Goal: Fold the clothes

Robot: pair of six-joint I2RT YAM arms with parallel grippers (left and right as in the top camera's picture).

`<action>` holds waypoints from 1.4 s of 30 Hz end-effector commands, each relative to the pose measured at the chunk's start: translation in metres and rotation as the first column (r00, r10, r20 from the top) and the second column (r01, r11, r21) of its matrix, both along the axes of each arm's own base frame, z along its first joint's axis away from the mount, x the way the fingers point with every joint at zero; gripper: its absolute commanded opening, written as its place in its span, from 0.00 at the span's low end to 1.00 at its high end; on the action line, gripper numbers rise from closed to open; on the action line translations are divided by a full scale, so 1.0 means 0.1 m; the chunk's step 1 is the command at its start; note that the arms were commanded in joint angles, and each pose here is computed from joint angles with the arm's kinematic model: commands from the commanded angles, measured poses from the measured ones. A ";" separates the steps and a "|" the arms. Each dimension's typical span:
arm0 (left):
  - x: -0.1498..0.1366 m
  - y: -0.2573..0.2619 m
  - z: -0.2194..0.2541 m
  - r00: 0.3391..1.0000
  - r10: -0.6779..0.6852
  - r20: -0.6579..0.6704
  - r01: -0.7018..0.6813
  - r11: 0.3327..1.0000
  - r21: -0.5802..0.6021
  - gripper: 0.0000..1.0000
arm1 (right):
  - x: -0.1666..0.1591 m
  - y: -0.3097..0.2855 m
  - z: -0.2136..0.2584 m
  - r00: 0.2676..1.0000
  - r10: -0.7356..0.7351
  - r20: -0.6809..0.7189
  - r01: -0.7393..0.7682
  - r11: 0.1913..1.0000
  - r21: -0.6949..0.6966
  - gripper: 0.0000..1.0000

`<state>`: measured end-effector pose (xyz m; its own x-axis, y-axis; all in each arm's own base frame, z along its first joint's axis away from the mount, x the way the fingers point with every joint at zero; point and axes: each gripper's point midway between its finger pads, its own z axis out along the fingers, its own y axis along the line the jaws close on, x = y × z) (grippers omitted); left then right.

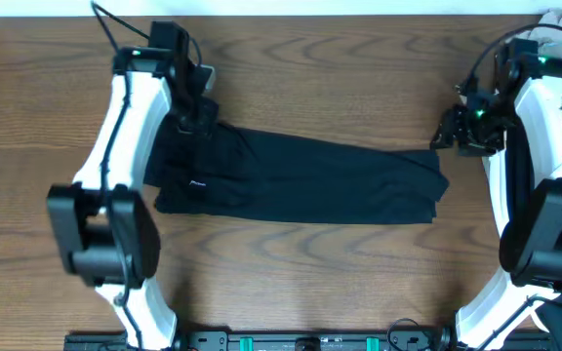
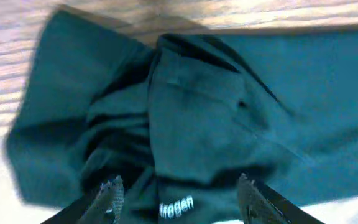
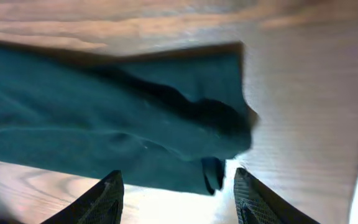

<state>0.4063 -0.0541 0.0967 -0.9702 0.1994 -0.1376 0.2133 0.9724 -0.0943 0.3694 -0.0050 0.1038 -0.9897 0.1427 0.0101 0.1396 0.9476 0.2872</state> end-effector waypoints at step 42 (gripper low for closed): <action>-0.73 0.92 -0.18 0.896 0.345 -0.280 -0.242 0.907 0.345 0.15 | -0.12 0.00 -0.34 0.998 -0.034 -0.051 0.028 0.995 -0.097 0.66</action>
